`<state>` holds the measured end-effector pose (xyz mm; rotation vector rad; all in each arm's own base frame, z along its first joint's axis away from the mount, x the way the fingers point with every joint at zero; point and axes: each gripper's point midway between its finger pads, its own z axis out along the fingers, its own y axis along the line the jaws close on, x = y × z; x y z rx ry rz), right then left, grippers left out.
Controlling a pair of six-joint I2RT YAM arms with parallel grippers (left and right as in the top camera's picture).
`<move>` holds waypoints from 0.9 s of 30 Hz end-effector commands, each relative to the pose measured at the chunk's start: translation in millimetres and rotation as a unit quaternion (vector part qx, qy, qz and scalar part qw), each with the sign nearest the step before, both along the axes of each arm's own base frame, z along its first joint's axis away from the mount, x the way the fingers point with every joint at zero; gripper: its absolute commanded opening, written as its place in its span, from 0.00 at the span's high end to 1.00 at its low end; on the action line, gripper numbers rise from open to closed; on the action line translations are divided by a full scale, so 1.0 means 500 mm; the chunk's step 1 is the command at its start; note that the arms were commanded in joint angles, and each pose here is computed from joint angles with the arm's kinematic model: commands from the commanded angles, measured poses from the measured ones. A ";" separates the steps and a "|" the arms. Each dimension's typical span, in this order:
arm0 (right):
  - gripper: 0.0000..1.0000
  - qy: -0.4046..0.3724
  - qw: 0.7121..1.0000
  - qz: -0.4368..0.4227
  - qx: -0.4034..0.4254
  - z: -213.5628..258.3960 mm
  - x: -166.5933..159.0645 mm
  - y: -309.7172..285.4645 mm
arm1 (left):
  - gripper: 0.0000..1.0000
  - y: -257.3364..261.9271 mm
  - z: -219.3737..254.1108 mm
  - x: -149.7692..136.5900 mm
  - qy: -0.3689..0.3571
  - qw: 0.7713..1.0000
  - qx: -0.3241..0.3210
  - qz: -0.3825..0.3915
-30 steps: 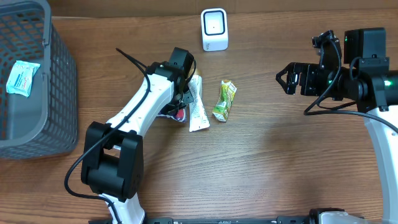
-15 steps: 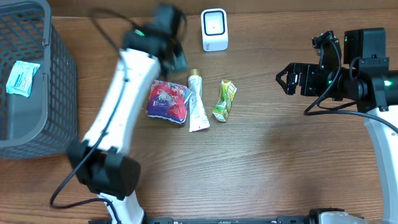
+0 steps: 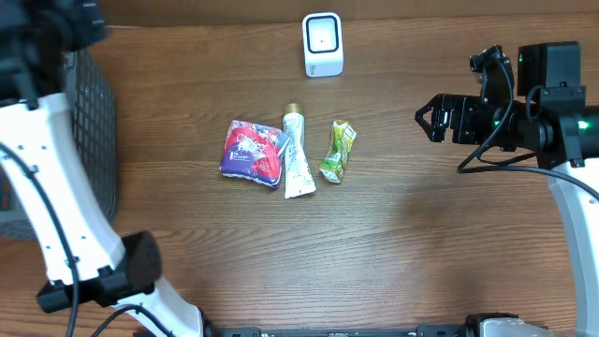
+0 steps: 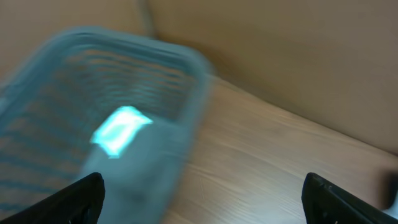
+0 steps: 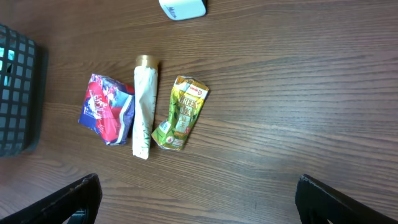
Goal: Scan the item barcode
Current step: 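Place the red-purple pack left of the white tube and release, then reach into the basket and grasp the mint-green wipes pack with left gripper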
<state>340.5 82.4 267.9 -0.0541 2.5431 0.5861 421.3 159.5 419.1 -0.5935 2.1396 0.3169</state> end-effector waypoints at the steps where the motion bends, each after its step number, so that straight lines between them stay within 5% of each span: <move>1: 0.00 -0.018 1.000 0.006 0.001 0.022 0.005 0.005 | 0.08 0.131 -0.031 -0.013 0.022 0.998 0.021 0.059; 4: 0.00 -0.019 1.000 0.007 0.001 0.022 0.005 0.005 | 0.08 0.211 -0.052 0.002 0.014 0.997 0.024 0.077; 8: 0.00 -0.013 1.000 0.007 0.001 0.019 0.001 0.005 | 0.08 0.270 -0.093 0.060 0.014 0.999 0.042 0.009; 13: 0.00 -0.005 1.000 0.006 0.001 0.015 -0.005 0.005 | 0.06 0.313 -0.204 0.111 0.031 0.999 -0.001 -0.015; 27: 0.00 -0.002 1.000 0.006 0.001 0.014 -0.007 0.005 | 0.09 0.422 -0.480 0.141 0.114 0.992 -0.060 0.009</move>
